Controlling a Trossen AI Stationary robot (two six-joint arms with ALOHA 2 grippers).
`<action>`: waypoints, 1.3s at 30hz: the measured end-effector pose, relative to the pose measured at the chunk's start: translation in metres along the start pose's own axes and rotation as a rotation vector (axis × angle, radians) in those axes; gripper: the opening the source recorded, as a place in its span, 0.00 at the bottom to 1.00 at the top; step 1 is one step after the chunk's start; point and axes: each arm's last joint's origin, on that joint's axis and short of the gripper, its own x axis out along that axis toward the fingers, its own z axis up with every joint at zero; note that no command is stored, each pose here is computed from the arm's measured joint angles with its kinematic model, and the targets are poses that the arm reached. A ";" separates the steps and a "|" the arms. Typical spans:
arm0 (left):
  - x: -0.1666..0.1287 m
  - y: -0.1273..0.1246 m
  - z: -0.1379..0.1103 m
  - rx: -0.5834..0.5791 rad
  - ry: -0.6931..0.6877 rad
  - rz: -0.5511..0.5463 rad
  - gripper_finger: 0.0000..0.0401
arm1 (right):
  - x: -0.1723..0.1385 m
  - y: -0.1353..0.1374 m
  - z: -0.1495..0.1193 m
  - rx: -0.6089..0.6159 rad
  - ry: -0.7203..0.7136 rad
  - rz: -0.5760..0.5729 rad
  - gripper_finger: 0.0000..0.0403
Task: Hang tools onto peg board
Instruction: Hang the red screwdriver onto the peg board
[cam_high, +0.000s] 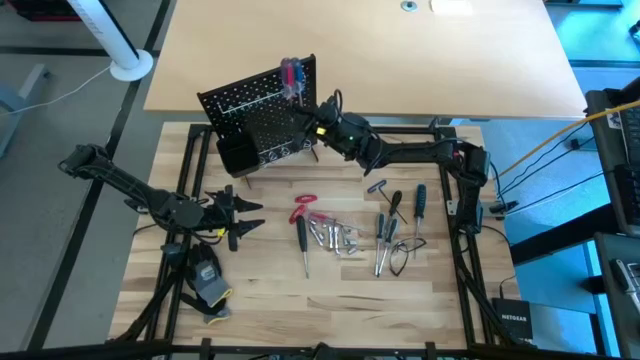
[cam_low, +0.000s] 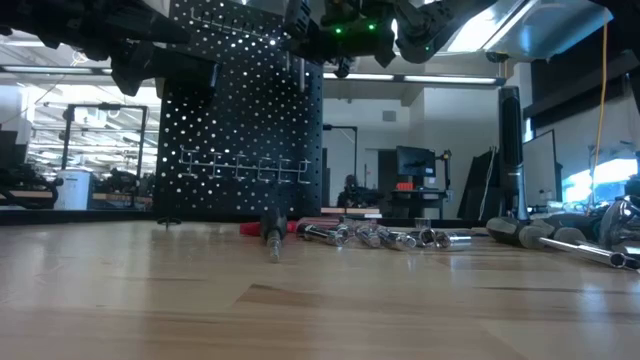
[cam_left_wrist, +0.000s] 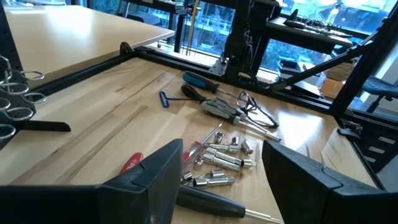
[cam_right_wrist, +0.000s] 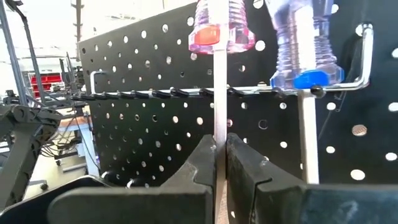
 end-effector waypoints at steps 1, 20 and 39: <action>0.000 0.000 0.000 0.001 0.000 0.001 0.52 | 0.000 0.000 0.000 0.000 0.000 -0.002 0.05; 0.000 0.000 0.000 0.011 -0.001 0.004 0.52 | -0.005 0.018 0.000 -0.031 -0.001 0.014 0.05; 0.000 0.000 0.000 0.014 -0.006 0.015 0.52 | -0.003 0.012 0.003 -0.034 -0.031 -0.001 0.05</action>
